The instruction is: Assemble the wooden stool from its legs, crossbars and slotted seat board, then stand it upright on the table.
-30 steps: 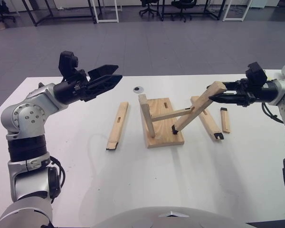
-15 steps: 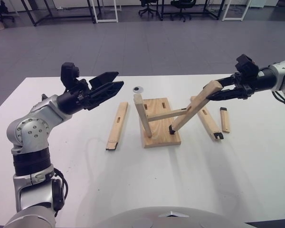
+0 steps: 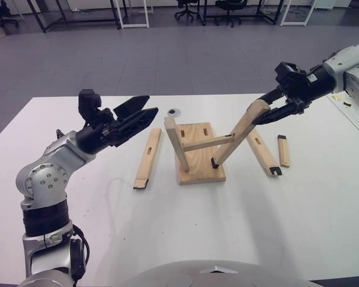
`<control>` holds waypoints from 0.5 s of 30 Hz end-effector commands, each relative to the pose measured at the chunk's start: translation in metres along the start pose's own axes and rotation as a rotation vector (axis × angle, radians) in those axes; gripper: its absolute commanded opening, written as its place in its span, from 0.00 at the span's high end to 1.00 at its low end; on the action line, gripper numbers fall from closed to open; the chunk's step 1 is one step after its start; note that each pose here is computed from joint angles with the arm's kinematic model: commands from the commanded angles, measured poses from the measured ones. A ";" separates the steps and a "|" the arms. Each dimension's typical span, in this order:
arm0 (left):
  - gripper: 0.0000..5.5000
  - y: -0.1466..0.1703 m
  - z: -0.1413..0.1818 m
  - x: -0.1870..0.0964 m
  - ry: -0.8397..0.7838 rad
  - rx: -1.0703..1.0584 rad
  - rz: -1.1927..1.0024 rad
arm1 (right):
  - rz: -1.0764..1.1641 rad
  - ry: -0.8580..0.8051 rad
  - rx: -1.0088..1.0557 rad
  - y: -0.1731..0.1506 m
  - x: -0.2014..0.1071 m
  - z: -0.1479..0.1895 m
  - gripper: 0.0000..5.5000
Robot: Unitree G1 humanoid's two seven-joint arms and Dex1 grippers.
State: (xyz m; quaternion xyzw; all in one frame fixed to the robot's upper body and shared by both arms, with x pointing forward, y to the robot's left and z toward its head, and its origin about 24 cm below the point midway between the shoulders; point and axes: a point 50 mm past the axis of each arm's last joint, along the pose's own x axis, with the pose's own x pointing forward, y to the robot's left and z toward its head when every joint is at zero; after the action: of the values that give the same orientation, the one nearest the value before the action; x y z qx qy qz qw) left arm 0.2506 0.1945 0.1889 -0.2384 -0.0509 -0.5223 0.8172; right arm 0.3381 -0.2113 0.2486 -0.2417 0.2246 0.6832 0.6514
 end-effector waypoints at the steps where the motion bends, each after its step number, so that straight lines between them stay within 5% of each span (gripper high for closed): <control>1: 0.02 -0.003 -0.002 0.000 -0.021 0.007 0.009 | 0.008 0.023 -0.029 -0.001 -0.002 0.010 0.62; 15: 0.02 -0.010 -0.008 0.004 -0.053 0.010 0.043 | 0.116 0.072 -0.071 0.011 0.015 -0.008 0.62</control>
State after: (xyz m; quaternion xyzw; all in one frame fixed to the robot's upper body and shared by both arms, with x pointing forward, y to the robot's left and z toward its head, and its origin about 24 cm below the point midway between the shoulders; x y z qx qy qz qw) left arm 0.2434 0.1860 0.1857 -0.2502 -0.0653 -0.5020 0.8253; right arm 0.3310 -0.2037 0.2461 -0.2708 0.2154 0.7086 0.6150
